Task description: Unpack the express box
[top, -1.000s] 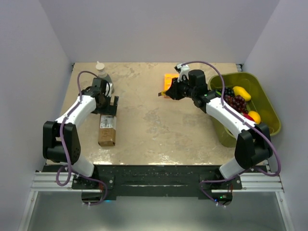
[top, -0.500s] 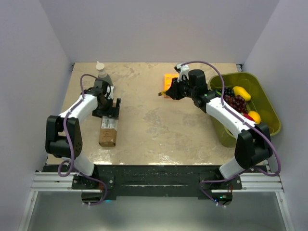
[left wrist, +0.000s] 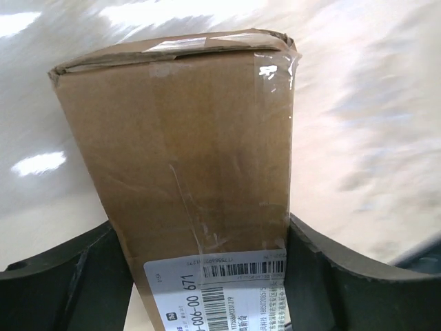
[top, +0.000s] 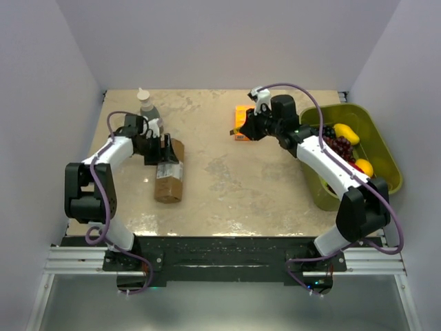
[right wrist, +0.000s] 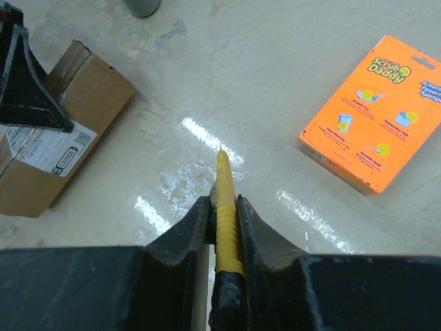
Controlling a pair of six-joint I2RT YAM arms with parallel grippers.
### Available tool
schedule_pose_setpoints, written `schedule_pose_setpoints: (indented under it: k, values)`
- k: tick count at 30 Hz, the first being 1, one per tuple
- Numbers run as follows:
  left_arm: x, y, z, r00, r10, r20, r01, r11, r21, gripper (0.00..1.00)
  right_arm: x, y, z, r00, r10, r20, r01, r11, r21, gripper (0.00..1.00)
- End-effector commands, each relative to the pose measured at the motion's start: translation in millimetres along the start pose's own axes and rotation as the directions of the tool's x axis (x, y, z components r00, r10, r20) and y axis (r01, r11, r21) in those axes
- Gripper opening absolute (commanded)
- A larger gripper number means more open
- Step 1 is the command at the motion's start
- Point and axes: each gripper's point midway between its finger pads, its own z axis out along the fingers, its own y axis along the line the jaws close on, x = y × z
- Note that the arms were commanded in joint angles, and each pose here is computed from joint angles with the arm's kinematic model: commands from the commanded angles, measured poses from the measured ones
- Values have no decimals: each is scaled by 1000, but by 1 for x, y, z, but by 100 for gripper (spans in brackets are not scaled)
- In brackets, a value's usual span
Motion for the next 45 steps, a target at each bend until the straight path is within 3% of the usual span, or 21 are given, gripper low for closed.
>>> schedule_pose_setpoints:
  k: [1, 2, 3, 5, 6, 11, 14, 18, 19, 20, 21, 22, 23, 24, 26, 28, 29, 33, 37, 41, 45]
  values:
    - [-62, -120, -51, 963, -53, 263, -130, 765, 630, 48, -38, -5, -19, 997, -67, 46, 66, 997, 38, 0]
    - [-57, -129, -53, 970, -172, 172, 0, 707, 708, 50, -39, -7, -20, 995, -96, 23, 95, 995, 44, 0]
    - [-78, -145, -69, 936, -135, 326, -169, 641, 749, 51, -40, -8, -20, 995, -101, 15, 100, 994, 46, 0]
    - [-71, -154, -59, 953, -187, 236, -88, 577, 812, 54, -41, -9, -18, 995, -102, -6, 102, 994, 50, 0]
    - [-74, -165, -63, 938, -158, 308, -179, 538, 824, 55, -42, -11, -16, 995, -96, -16, 97, 994, 54, 0]
    - [-61, -165, -30, 945, -279, 170, -30, 443, 896, 55, -54, -14, -7, 995, -88, -39, 90, 994, 59, 0]
    - [-63, -171, -31, 940, -264, 217, -88, 426, 900, 55, -62, -15, -6, 994, -101, -32, 103, 993, 65, 0]
    - [-77, -176, -39, 947, -197, 254, -125, 503, 855, 52, -68, -18, -9, 993, -120, -14, 121, 989, 87, 0]
    - [-85, -172, -34, 942, -201, 268, -114, 560, 820, 52, -65, -20, -9, 993, -120, -19, 121, 988, 95, 0]
    - [-107, -170, -37, 896, -77, 436, -293, 635, 715, 52, -65, -23, -10, 992, -122, -18, 123, 986, 112, 0]
    - [-93, -163, -28, 940, -67, 333, -188, 714, 675, 52, -65, -23, -13, 992, -123, -13, 124, 985, 116, 0]
    - [-101, -154, -22, 927, -32, 373, -208, 785, 583, 52, -60, -25, -12, 993, -118, -25, 121, 985, 120, 0]
    - [-120, -153, -30, 878, 109, 467, -351, 810, 471, 52, -60, -28, -15, 994, -106, -22, 108, 985, 132, 0]
    - [-98, -142, -20, 928, 131, 349, -286, 851, 441, 52, -58, -30, -16, 995, -97, -23, 99, 986, 134, 0]
    - [-106, -133, -27, 883, 252, 395, -394, 855, 336, 51, -57, -41, -20, 998, -67, -17, 69, 986, 152, 0]
    - [-96, -119, -28, 875, 332, 352, -433, 862, 262, 51, -62, -57, -26, 999, -36, 2, 35, 983, 178, 0]
    - [-101, -114, -32, 836, 414, 359, -504, 838, 208, 51, -64, -63, -28, 1000, -26, 11, 23, 982, 189, 0]
    - [-87, -101, -38, 829, 488, 273, -539, 827, 160, 51, -68, -75, -34, 999, -34, 24, 28, 977, 213, 0]
    - [-76, -99, -37, 842, 489, 227, -529, 831, 170, 51, -73, -69, -35, 999, -39, 36, 31, 982, 185, 0]
    - [-55, -91, -20, 957, 265, 121, -284, 941, 186, 51, -72, -70, -37, 999, -27, 43, 18, 980, 198, 0]
    - [-38, -84, -8, 997, 40, 72, -51, 986, 161, 57, -69, -68, -37, 999, -19, 37, 12, 982, 189, 0]
